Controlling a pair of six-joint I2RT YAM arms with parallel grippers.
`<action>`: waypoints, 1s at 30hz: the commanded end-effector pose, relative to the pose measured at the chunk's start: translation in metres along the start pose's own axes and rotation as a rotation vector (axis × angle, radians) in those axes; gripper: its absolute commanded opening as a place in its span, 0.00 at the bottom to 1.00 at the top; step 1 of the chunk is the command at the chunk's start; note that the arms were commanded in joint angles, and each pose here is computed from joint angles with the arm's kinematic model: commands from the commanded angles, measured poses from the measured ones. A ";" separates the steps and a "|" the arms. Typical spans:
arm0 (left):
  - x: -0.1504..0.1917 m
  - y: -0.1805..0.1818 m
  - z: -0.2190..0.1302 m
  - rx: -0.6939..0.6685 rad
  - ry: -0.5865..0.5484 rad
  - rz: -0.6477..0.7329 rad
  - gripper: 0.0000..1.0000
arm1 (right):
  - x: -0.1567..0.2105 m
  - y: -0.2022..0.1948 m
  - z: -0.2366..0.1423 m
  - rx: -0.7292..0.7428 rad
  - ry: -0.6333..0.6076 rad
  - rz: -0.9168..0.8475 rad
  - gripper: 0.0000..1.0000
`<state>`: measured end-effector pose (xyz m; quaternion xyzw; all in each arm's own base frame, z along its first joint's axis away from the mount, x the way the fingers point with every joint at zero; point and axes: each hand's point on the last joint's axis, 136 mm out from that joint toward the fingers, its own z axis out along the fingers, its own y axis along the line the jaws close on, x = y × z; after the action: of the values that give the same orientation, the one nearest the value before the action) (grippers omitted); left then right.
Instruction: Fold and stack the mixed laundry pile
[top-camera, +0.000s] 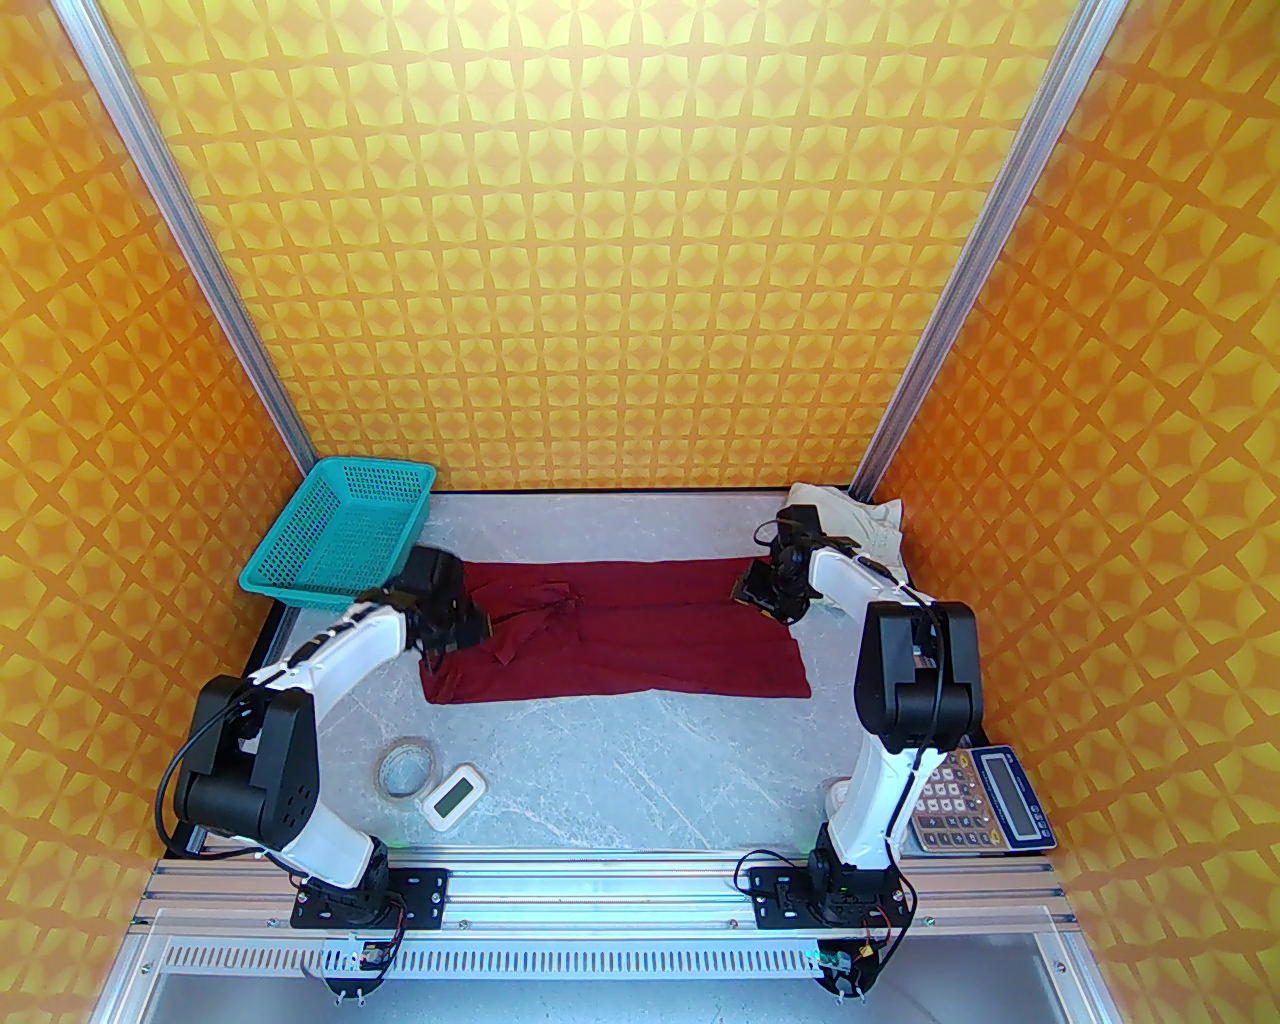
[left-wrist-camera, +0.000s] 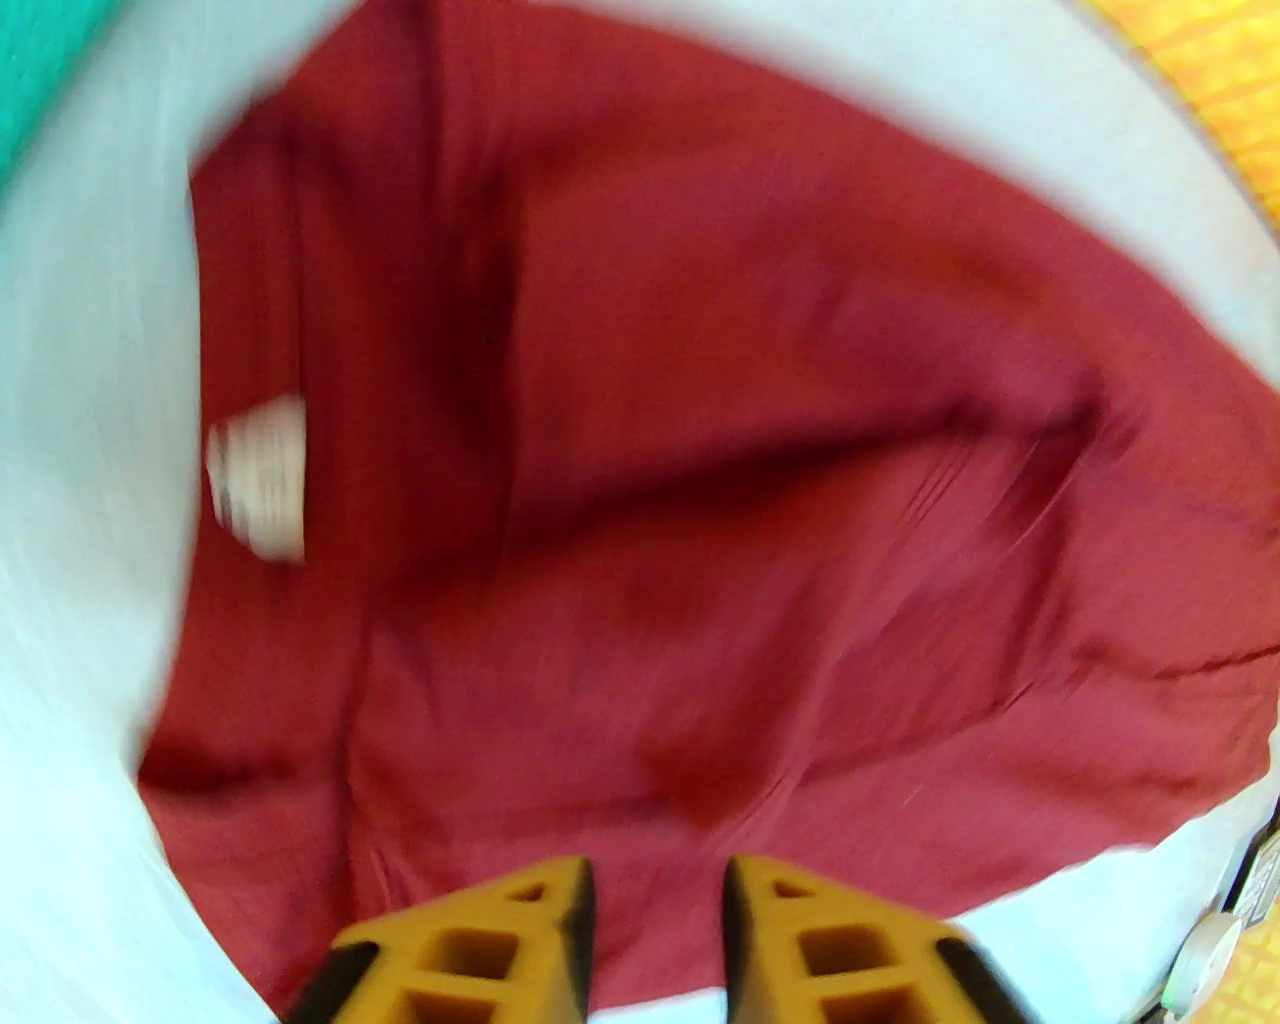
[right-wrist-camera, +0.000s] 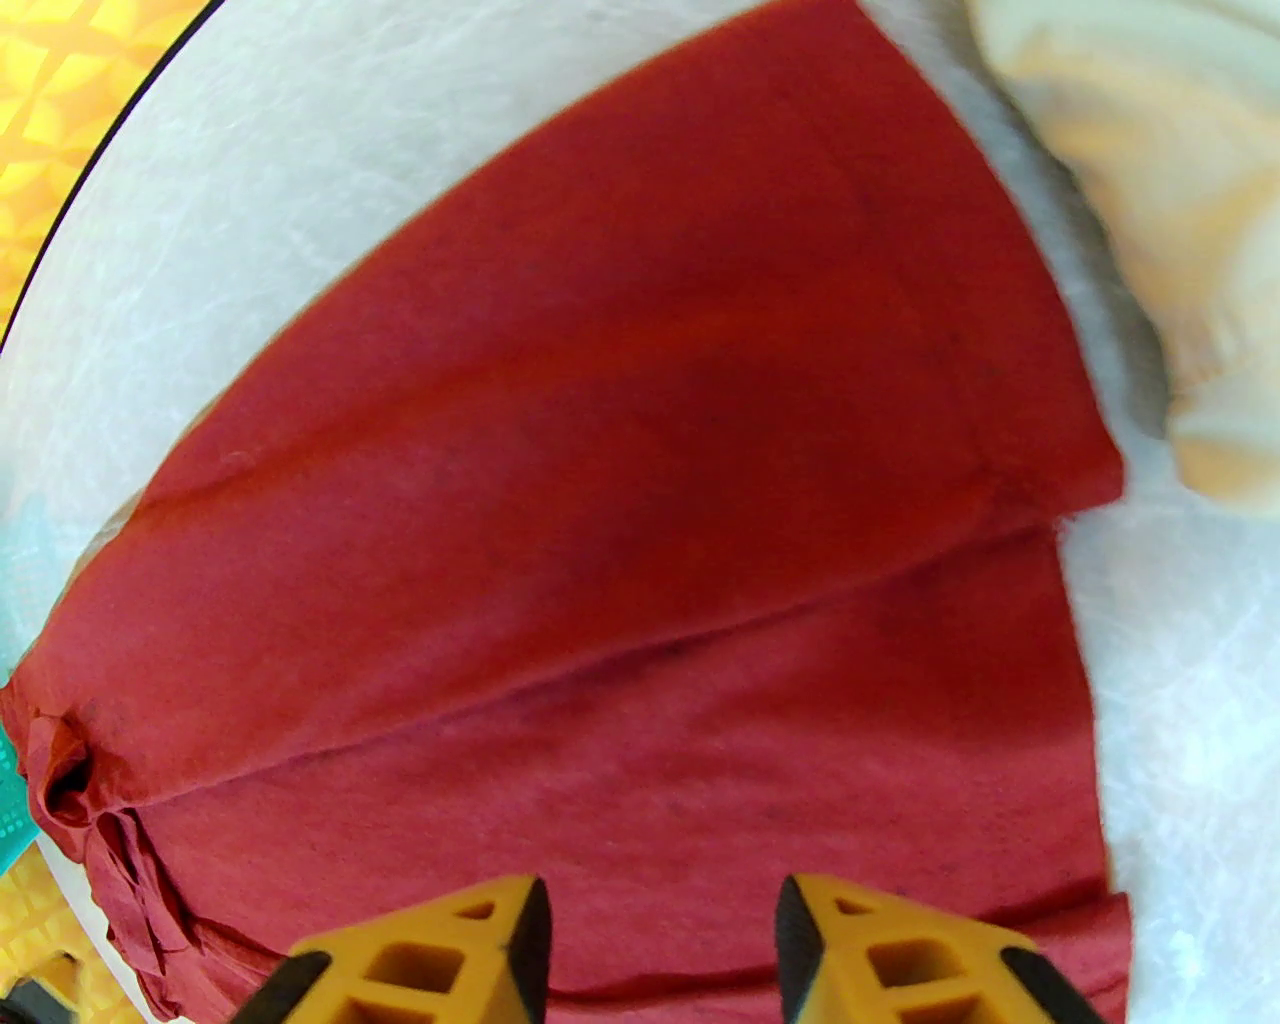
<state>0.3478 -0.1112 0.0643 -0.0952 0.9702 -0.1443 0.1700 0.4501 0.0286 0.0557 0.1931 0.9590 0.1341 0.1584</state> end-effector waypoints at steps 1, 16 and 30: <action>0.012 -0.001 0.012 -0.004 0.032 -0.040 0.09 | -0.025 0.016 0.014 -0.043 -0.035 -0.019 0.28; -0.100 -0.002 0.092 -0.039 0.033 -0.075 0.00 | -0.011 -0.019 0.056 0.128 0.118 -0.027 0.16; -0.231 -0.023 0.148 0.081 -0.081 -0.068 0.01 | 0.194 -0.007 0.001 0.039 0.287 -0.088 0.19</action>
<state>0.6236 -0.1122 0.0305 -0.1326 0.9445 -0.1804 0.2405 0.3330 0.0871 0.0162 0.1279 0.9800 0.1299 0.0798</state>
